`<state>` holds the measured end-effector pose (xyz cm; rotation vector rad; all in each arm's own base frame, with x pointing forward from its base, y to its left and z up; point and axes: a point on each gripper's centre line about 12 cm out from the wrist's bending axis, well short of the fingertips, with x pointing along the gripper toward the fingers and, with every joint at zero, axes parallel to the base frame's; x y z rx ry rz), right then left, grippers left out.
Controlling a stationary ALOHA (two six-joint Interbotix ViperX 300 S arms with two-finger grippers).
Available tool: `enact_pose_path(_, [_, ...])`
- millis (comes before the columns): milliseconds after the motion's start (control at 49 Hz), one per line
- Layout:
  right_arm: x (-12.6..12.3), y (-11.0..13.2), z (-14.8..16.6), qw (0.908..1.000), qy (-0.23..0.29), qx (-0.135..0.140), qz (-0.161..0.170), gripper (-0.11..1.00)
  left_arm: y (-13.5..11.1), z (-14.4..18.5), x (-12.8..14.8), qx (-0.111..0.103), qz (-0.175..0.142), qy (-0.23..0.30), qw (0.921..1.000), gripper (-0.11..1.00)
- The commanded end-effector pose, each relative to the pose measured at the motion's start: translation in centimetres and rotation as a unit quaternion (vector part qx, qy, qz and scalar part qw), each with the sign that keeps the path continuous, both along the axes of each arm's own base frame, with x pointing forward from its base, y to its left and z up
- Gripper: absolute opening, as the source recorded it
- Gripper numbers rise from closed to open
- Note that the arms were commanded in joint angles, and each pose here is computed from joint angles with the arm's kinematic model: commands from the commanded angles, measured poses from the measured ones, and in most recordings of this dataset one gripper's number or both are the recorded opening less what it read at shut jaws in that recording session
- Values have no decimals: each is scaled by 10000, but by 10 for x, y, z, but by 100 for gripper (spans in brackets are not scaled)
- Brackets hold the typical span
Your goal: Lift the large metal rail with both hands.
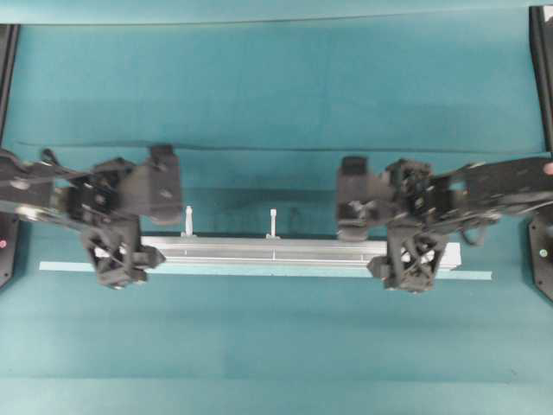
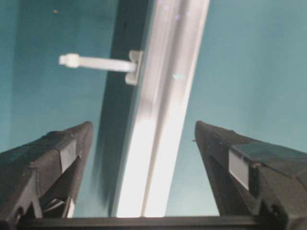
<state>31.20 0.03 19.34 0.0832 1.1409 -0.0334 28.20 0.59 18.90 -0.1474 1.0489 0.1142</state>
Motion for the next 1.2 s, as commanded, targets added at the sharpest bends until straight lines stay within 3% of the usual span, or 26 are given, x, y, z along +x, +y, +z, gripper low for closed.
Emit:
enact_pose_path(0, [0,-2,18,9996,-283,-17,-27,96,0,20,-4,9,-6,-353,9994,90])
enact_pose_path(286, [-11,-11,54,9957,-883,-287,-20,96,0,58,-19,15,8,-1041,9946,90])
enact_pose_path(674, [-16,-12,83,9870,-1574,-326,-37,96,-1,90,-30,18,2,-1755,9845,90])
enact_pose_path(919, [-24,-14,116,9599,-2776,-379,-54,96,-2,122,-38,39,-50,-2821,9594,90])
enact_pose_path(1062, [-34,-14,122,9488,-3134,-392,-69,96,-2,138,-46,38,-55,-3375,9413,90])
enact_pose_path(1184, [-43,-13,129,9418,-3337,-398,-72,96,-2,147,-54,54,-65,-3633,9316,90])
